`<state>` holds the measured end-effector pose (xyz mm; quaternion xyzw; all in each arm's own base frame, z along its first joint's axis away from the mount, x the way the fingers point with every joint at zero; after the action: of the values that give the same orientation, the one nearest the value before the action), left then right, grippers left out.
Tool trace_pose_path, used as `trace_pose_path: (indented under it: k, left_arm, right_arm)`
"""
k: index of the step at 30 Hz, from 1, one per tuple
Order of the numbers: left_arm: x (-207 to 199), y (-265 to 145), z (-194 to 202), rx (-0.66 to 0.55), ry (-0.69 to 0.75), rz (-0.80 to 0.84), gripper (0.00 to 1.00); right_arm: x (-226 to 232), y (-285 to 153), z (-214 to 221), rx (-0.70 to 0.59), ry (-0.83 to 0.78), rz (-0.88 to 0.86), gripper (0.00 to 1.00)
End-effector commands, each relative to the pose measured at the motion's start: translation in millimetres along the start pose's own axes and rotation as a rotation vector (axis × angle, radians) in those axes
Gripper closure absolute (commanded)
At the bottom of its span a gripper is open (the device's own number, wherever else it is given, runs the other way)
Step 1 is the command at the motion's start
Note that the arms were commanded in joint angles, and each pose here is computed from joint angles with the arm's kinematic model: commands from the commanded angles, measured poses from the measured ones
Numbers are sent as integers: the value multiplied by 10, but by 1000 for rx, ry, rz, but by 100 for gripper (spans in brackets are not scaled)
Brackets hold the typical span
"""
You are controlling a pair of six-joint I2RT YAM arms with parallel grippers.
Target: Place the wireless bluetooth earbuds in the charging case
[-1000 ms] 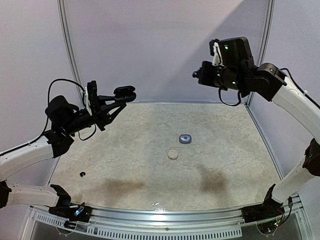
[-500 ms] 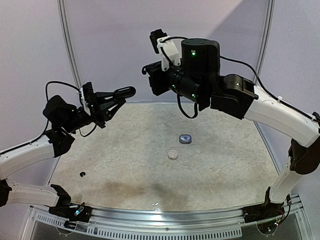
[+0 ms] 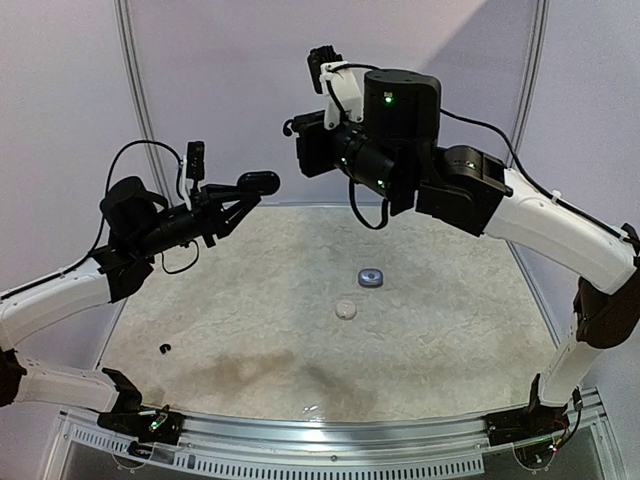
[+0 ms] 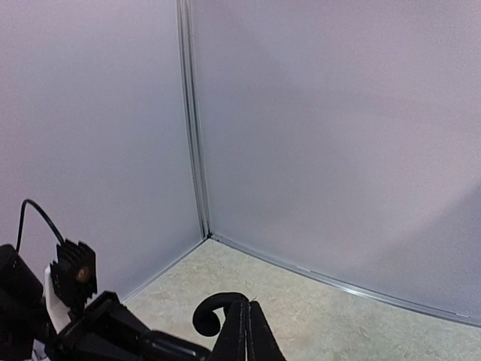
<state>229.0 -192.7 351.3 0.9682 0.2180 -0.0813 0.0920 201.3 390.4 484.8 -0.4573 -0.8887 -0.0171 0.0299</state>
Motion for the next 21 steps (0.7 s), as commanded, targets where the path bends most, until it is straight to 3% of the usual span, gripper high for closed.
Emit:
trace_pose_path:
  k: [1,5,8,15,21]
  left_arm:
    - [-14,60,3,35,-95,35,100]
    - [29,-2,54,92,-84,-20,100]
    - [47,-79,118,127,-44,-45,100]
    - [68,-197,291,226,37,-96,100]
    - [48,-248,335,235,50,-97,100]
  right_arm:
    - [55,257,-11,-58,86,85,100]
    - [-53,412,247,115,7,172,100]
    - [-291,416,537,244,77,191,100]
    - [-532,263,1569,603,168,254,100]
    - [-562,-10,2612,944,318,297,100]
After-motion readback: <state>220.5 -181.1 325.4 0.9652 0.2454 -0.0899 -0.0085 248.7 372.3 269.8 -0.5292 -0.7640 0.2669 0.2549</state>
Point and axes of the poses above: each gripper's point midway between its finger pads, its own y axis out along the fingers, its own x axis along the line the jaws close on, z = x × y, the point moved 9 cm from there along -y, back along the fingers
